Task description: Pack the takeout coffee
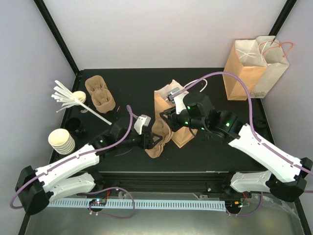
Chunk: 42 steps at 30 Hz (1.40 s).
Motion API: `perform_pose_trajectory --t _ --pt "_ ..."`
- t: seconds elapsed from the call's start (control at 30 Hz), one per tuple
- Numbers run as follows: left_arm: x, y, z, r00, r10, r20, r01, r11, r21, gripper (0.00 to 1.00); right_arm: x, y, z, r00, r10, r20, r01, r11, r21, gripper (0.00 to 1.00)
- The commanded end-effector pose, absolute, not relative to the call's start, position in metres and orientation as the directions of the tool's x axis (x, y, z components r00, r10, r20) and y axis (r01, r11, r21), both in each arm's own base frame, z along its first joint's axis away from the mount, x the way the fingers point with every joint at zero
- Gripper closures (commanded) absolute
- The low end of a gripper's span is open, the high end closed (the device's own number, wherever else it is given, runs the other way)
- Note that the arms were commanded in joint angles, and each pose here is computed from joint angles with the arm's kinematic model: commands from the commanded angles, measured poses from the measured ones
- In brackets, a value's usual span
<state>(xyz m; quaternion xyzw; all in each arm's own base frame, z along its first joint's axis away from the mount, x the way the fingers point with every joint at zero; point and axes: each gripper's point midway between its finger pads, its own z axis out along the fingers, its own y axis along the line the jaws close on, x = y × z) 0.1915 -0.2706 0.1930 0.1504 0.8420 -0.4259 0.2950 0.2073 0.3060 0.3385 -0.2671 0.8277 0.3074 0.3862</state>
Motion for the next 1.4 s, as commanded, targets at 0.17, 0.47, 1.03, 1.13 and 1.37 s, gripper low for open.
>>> perform_pose_trajectory --t 0.17,0.47,1.03,1.13,1.37 --pt "0.202 -0.303 0.223 -0.545 0.143 -0.826 0.697 0.626 -0.351 0.27 0.199 0.275 0.351 -0.523 -0.176 -0.834 -0.661 0.701 0.267 0.76" --pt "0.211 -0.324 0.211 -0.517 0.24 -0.821 0.728 0.628 -0.275 0.29 0.195 0.253 0.366 -0.485 -0.11 -0.868 -0.641 0.72 0.267 0.77" --pt "0.22 -0.337 0.189 -0.533 0.31 -0.787 0.73 0.638 -0.244 0.54 0.196 0.24 0.374 -0.456 -0.044 -0.889 -0.615 0.738 0.278 0.77" --pt "0.22 -0.339 0.188 -0.536 0.313 -0.784 0.733 0.634 -0.247 0.61 0.196 0.24 0.372 -0.457 -0.045 -0.888 -0.613 0.739 0.278 0.77" --pt "0.218 -0.339 0.194 -0.535 0.316 -0.784 0.739 0.625 -0.252 0.88 0.196 0.241 0.37 -0.46 -0.047 -0.887 -0.613 0.739 0.279 0.77"
